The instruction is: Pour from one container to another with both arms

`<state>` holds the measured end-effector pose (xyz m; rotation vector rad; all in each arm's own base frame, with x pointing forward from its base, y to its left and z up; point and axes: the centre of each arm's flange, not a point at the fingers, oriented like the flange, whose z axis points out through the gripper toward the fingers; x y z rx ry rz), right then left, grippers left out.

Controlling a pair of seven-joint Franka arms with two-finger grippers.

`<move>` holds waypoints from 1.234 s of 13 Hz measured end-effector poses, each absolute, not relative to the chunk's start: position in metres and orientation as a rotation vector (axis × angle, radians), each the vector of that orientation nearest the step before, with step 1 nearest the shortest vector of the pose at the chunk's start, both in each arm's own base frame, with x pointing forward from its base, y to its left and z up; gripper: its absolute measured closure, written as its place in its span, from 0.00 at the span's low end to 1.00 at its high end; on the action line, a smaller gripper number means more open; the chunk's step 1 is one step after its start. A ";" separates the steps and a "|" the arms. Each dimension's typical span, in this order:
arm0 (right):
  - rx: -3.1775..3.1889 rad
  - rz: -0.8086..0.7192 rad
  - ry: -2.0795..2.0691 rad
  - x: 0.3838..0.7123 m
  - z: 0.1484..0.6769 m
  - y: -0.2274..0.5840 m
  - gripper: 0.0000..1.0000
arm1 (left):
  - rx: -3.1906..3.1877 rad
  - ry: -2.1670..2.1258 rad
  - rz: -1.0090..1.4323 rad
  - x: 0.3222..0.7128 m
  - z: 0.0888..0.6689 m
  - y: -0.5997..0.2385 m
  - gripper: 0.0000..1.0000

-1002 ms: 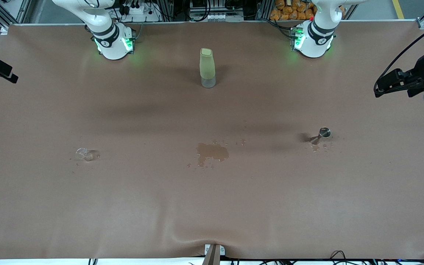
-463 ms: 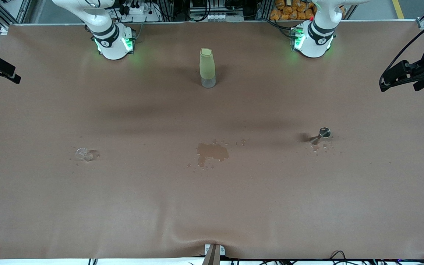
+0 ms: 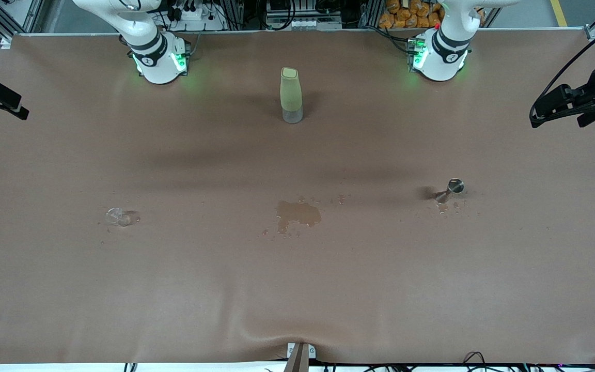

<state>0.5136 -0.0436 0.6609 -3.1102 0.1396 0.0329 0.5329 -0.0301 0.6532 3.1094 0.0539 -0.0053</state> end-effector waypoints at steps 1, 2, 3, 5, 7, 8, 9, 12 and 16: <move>-3.110 0.029 0.138 0.514 0.661 -0.043 0.00 | 3.124 0.069 -0.010 0.532 0.653 -0.031 0.00; -3.111 0.027 0.136 0.514 0.661 -0.043 0.00 | 3.131 0.091 -0.015 0.530 0.654 -0.033 0.00; -3.111 0.026 0.136 0.514 0.661 -0.043 0.00 | 3.133 0.119 -0.023 0.529 0.653 -0.035 0.00; -3.111 0.025 0.135 0.514 0.661 -0.043 0.00 | 3.133 0.179 -0.048 0.527 0.652 -0.038 0.00; -3.111 0.025 0.136 0.514 0.661 -0.043 0.00 | 3.133 0.197 -0.060 0.525 0.652 -0.040 0.00; -3.111 0.027 0.136 0.514 0.661 -0.043 0.00 | 3.133 0.201 -0.062 0.525 0.652 -0.041 0.00; -3.111 0.028 0.136 0.514 0.661 -0.043 0.00 | 3.132 0.211 -0.062 0.525 0.653 -0.042 0.00; -3.111 0.028 0.136 0.514 0.661 -0.043 0.00 | 3.132 0.222 -0.064 0.524 0.653 -0.044 0.00; -3.116 0.028 0.134 0.514 0.661 -0.042 0.00 | 3.133 0.217 -0.069 0.521 0.655 -0.047 0.00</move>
